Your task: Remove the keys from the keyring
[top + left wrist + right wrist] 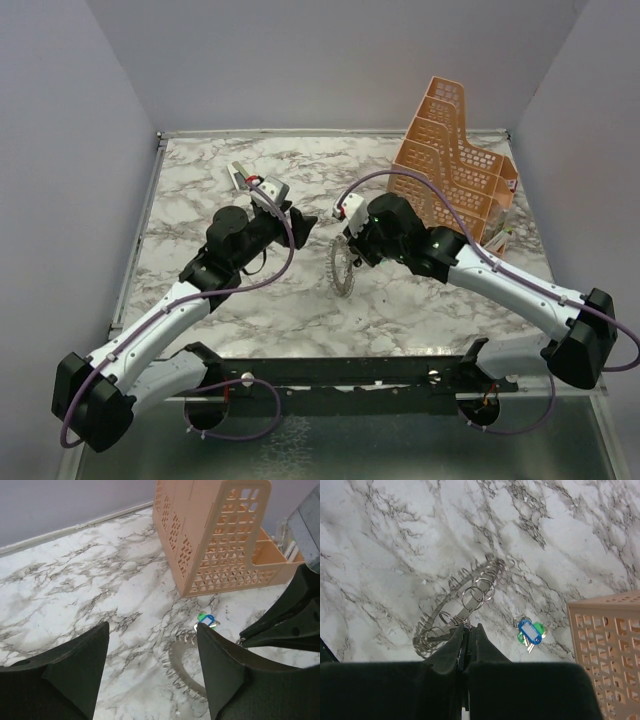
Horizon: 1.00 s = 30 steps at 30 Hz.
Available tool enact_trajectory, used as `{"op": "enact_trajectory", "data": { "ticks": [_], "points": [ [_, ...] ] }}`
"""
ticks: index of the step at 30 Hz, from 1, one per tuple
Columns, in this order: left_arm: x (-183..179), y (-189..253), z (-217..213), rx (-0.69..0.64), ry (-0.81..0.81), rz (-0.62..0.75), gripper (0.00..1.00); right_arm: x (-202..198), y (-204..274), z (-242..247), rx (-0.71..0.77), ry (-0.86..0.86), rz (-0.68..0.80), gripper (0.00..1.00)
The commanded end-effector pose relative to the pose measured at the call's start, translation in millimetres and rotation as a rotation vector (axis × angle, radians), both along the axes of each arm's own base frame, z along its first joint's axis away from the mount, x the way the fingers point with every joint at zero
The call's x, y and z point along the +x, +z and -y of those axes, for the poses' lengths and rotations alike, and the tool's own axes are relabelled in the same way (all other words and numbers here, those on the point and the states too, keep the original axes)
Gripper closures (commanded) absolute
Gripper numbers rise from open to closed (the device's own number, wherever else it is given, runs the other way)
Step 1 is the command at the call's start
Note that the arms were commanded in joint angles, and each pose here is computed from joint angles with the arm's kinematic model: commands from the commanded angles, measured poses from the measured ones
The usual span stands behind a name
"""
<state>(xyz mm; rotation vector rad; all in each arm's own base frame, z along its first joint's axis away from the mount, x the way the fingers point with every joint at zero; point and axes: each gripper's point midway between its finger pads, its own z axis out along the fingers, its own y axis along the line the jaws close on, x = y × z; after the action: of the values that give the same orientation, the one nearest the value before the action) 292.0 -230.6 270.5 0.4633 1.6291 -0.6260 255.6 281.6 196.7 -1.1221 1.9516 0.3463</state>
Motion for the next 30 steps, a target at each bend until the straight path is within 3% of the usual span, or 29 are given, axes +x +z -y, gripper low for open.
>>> {"op": "enact_trajectory", "data": {
  "ticks": [1, 6, 15, 20, 30],
  "points": [
    [-23.0, 15.0, 5.4, 0.025, -0.176, 0.142, 0.3, 0.4, 15.8, 8.1, 0.031, -0.005, 0.078, 1.0],
    [-40.6, 15.7, 15.7, -0.002, -0.285, 0.188, 0.32, 0.5, 23.4, 14.2, 0.031, -0.014, 0.107, 1.0],
    [-42.8, -7.1, 39.4, -0.052, -0.31, 0.051, 0.37, 0.3, 7.9, 9.8, 0.076, -0.044, 0.079, 1.0],
    [-38.5, -18.6, 39.9, -0.022, -0.298, 0.022, 0.48, -3.5, 14.4, 11.6, 0.139, -0.068, 0.085, 1.0],
    [-60.4, -54.7, 49.7, 0.065, -0.383, -0.049, 0.47, -9.7, 9.5, 7.8, 0.18, -0.06, 0.054, 1.0]
  ]
}}
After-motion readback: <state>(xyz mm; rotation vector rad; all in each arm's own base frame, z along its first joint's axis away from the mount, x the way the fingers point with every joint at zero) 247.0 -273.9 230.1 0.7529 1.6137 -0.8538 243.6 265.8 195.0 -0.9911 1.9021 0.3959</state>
